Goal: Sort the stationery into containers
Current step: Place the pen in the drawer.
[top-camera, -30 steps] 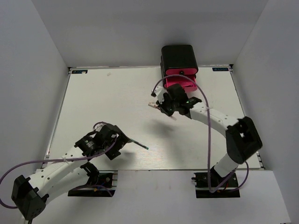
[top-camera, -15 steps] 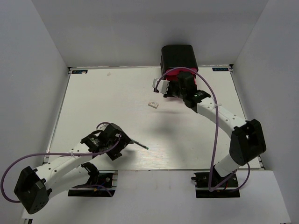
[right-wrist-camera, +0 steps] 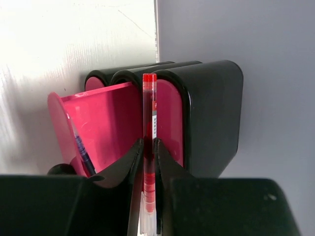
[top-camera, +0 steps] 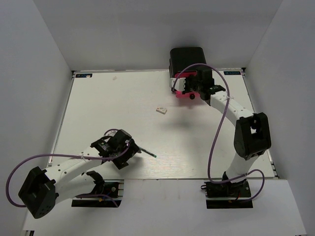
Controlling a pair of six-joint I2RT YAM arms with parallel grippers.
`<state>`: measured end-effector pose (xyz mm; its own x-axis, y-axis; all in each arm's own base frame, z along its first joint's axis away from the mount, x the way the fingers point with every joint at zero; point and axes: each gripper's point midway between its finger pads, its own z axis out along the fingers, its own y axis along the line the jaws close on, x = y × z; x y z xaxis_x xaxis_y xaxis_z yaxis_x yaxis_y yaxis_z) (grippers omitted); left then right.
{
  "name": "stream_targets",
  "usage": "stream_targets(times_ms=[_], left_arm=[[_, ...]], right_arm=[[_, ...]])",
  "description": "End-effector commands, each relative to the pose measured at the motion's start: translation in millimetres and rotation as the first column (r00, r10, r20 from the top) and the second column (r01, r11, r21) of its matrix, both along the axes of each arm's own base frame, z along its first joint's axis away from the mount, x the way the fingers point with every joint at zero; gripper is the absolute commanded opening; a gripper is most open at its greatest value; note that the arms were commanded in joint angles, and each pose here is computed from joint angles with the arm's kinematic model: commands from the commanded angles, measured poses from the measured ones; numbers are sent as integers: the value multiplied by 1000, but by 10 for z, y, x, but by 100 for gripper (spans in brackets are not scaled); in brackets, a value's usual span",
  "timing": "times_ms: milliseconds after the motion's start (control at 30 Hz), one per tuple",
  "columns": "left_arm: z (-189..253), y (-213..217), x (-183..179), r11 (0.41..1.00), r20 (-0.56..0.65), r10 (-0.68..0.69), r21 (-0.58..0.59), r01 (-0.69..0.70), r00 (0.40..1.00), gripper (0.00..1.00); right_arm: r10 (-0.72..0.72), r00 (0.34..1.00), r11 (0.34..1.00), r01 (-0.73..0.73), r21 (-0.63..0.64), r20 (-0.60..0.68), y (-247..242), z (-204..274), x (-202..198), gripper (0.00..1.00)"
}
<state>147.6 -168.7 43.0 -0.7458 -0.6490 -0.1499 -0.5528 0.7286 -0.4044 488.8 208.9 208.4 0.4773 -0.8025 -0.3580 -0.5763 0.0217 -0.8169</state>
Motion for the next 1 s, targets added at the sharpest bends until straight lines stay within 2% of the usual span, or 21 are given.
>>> stream_targets(times_ms=[0,333,533,733,867,900,967], left_arm=[[80,-54,70,1000,32,-5,-25,6,999,99],[47,-57,75,1000,35,-13,-21,14,999,99],[47,-57,75,1000,35,-13,-21,14,999,99],[95,-91,113,1000,42,-13,-27,14,999,99],[139,-133,135,999,42,-17,-38,19,999,99],[119,-130,131,999,35,-17,-32,18,999,99],[133,-173,146,999,40,-26,-36,28,999,98]], right_arm=[[57,998,998,-57,-8,22,21,77,93,0],[37,997,998,-40,-43,-68,-74,-333,210,7],[-7,997,999,3,-51,-82,-174,-407,314,30],[-34,996,998,30,-54,-77,-275,-423,366,44],[-29,997,999,27,-29,-71,-302,-303,289,44],[-11,998,1000,11,0,-55,-254,-163,225,44],[9,997,999,-6,41,-76,-207,-173,88,44]])
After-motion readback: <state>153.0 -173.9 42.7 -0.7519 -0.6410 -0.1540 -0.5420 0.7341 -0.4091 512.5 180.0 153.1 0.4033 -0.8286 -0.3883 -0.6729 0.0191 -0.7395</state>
